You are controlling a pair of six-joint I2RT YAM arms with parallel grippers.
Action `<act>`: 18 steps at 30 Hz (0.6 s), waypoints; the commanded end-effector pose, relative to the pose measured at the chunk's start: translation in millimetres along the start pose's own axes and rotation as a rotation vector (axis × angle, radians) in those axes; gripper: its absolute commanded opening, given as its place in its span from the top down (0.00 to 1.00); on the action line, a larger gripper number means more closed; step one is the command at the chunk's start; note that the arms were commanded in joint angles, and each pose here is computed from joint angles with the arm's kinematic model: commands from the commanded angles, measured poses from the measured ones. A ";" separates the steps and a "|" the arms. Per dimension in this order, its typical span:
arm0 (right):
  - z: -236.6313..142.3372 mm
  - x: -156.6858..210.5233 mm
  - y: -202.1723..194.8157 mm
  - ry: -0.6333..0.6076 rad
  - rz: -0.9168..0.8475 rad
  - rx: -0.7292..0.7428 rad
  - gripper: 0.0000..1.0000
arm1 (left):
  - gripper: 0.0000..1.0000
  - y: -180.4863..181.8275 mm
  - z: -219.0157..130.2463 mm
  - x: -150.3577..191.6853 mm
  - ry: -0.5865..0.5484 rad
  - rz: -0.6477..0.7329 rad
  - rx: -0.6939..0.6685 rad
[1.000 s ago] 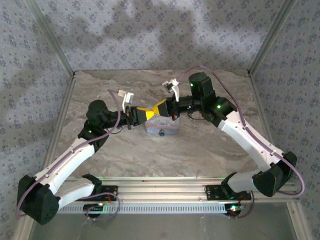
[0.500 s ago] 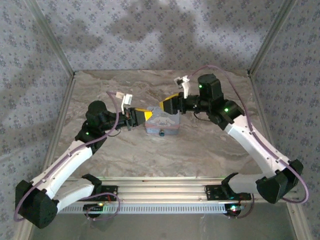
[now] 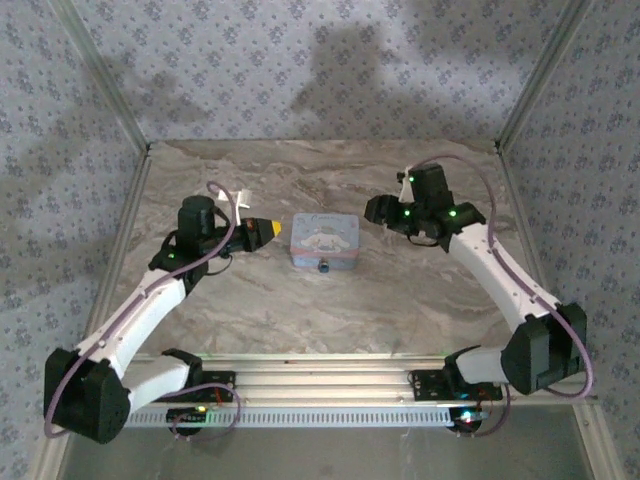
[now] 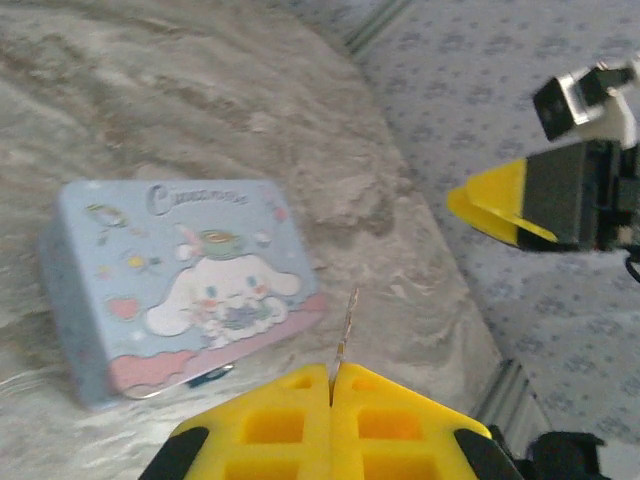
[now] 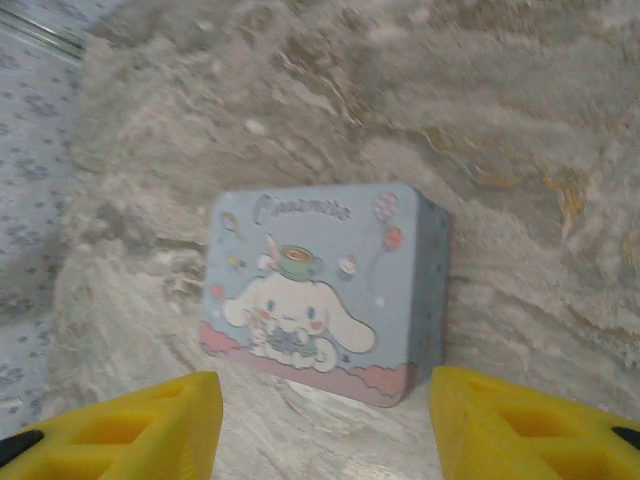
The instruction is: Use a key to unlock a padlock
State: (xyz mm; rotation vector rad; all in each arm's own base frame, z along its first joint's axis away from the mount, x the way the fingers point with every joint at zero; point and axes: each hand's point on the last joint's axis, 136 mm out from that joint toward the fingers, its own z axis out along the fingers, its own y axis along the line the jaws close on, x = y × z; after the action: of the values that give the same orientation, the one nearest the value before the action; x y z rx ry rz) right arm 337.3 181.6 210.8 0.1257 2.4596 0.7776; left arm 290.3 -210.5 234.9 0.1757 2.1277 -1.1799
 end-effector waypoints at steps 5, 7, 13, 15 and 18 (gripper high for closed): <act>47.6 45.1 -6.8 0.028 -0.024 0.101 0.43 | 1.00 55.4 17.8 19.7 0.057 -0.079 -0.141; 62.0 60.0 -11.3 0.054 -0.032 0.147 0.43 | 1.00 67.3 21.4 25.5 0.074 -0.099 -0.167; 86.0 76.0 -22.3 0.101 -0.009 0.200 0.44 | 1.00 97.2 30.8 37.0 0.113 -0.105 -0.248; 89.3 75.0 -25.3 0.104 -0.009 0.211 0.44 | 1.00 104.3 37.3 41.1 0.130 -0.107 -0.251; 94.0 73.9 -31.1 0.120 0.005 0.217 0.44 | 1.00 118.0 49.9 50.0 0.155 -0.140 -0.260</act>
State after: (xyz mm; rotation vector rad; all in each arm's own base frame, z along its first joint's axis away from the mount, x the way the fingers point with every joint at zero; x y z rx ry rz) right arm 318.0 226.6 96.4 0.1168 2.6623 0.5560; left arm 320.4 -191.4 114.3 -0.0102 2.4375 -0.9977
